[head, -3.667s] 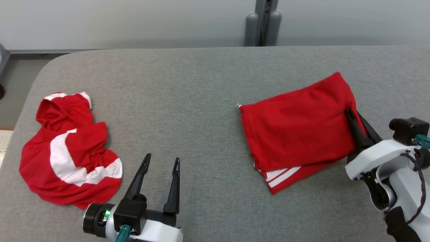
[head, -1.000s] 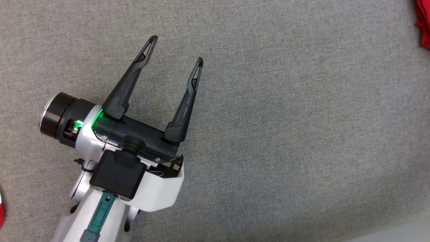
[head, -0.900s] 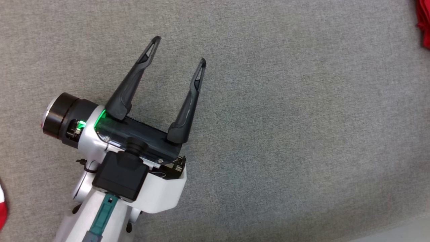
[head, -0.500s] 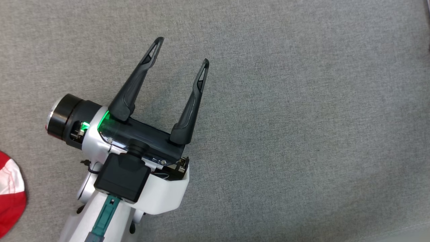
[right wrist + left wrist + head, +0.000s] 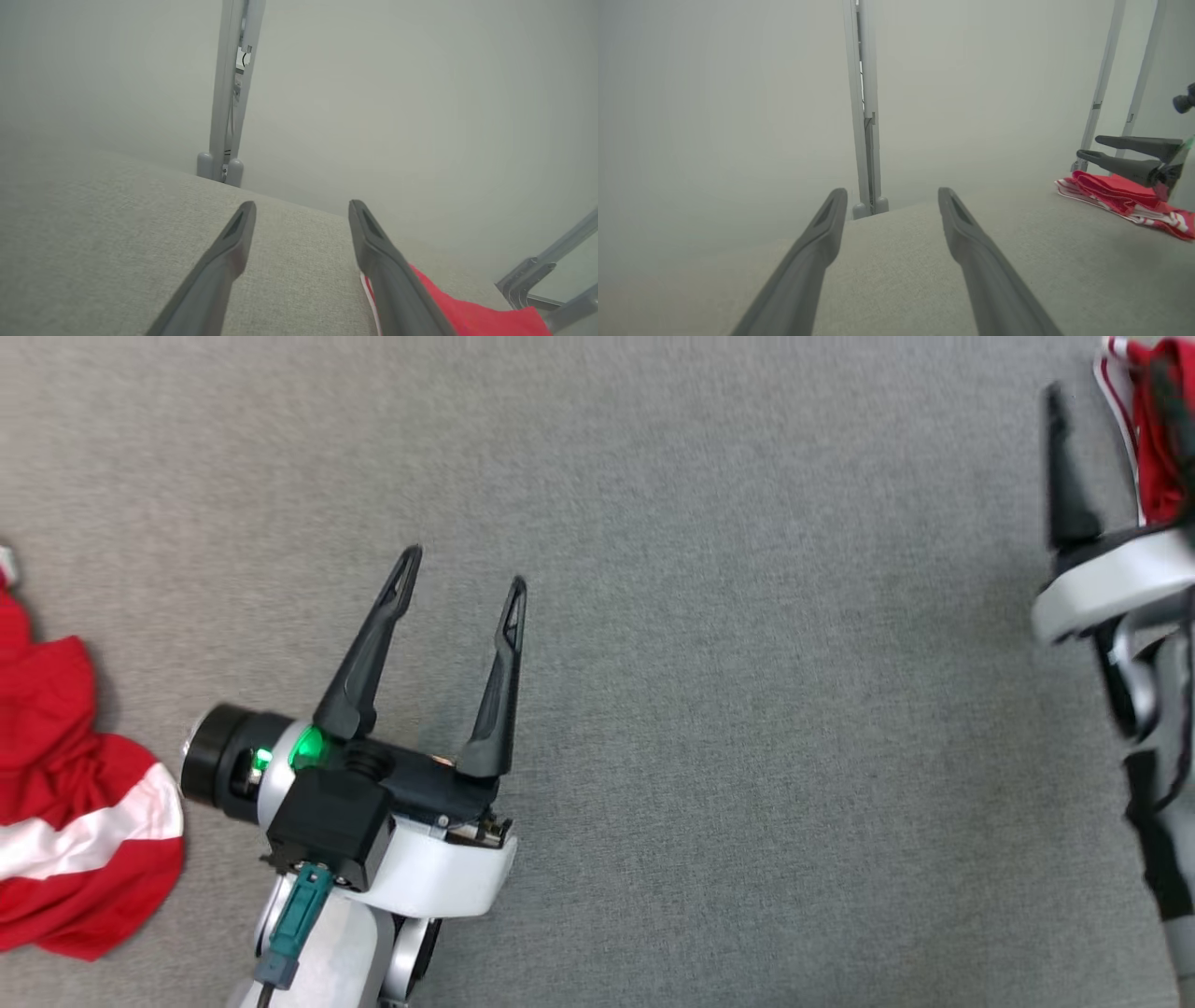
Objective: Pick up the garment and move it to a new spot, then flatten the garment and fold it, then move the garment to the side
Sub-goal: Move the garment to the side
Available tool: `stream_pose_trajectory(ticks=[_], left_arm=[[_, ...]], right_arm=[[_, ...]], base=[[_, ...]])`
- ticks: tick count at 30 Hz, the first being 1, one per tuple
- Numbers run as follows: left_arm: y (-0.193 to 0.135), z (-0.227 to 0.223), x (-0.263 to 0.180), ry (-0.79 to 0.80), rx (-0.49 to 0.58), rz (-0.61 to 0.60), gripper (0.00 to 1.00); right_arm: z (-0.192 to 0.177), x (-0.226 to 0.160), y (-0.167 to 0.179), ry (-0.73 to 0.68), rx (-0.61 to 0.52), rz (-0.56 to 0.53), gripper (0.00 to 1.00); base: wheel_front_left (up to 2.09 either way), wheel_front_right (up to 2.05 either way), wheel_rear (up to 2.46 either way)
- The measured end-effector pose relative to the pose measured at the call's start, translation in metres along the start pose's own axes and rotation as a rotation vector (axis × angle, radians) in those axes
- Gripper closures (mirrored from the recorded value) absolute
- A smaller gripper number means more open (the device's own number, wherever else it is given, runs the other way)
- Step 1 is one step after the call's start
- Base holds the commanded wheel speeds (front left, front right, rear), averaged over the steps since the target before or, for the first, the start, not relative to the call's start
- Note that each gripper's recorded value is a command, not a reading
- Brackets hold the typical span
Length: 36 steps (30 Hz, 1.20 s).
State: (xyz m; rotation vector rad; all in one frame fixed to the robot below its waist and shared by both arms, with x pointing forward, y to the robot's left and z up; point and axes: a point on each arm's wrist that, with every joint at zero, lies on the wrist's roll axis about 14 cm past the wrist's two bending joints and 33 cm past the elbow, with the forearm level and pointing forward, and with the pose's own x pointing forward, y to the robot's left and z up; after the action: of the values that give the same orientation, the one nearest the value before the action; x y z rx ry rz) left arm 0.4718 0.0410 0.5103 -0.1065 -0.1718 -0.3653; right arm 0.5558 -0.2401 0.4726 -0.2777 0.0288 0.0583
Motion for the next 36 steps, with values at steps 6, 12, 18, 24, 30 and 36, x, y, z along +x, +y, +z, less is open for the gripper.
stream_pose_trajectory(ticks=[6, 12, 18, 24, 30, 36], left_arm=[[0.015, 0.0, -0.028, 0.052, -0.049, 0.107, 0.0], [0.021, 0.009, -0.054, 0.063, -0.052, 0.172, 0.0], [0.023, 0.021, -0.085, 0.06, -0.047, 0.223, 0.0], [0.031, 0.037, -0.12, 0.039, -0.021, 0.302, 0.0], [0.038, 0.048, -0.146, 0.018, -0.001, 0.353, 0.0], [0.045, 0.056, -0.16, -0.003, 0.032, 0.381, 0.0]], right_arm=[[0.028, -0.017, 0.047, -0.066, 0.092, 0.121, 0.0], [0.061, -0.049, 0.079, -0.151, 0.169, 0.185, 0.0], [0.085, -0.096, 0.097, -0.219, 0.214, 0.202, 0.0], [0.095, -0.144, 0.096, -0.251, 0.25, 0.165, 0.0], [0.087, -0.178, 0.094, -0.233, 0.304, 0.134, 0.0], [0.084, -0.195, 0.093, -0.227, 0.327, 0.121, 0.0]], base=[[0.0, 0.0, 0.0], [0.0, 0.0, 0.0], [0.0, 0.0, 0.0], [0.0, 0.0, 0.0], [0.0, 0.0, 0.0], [0.0, 0.0, 0.0]])
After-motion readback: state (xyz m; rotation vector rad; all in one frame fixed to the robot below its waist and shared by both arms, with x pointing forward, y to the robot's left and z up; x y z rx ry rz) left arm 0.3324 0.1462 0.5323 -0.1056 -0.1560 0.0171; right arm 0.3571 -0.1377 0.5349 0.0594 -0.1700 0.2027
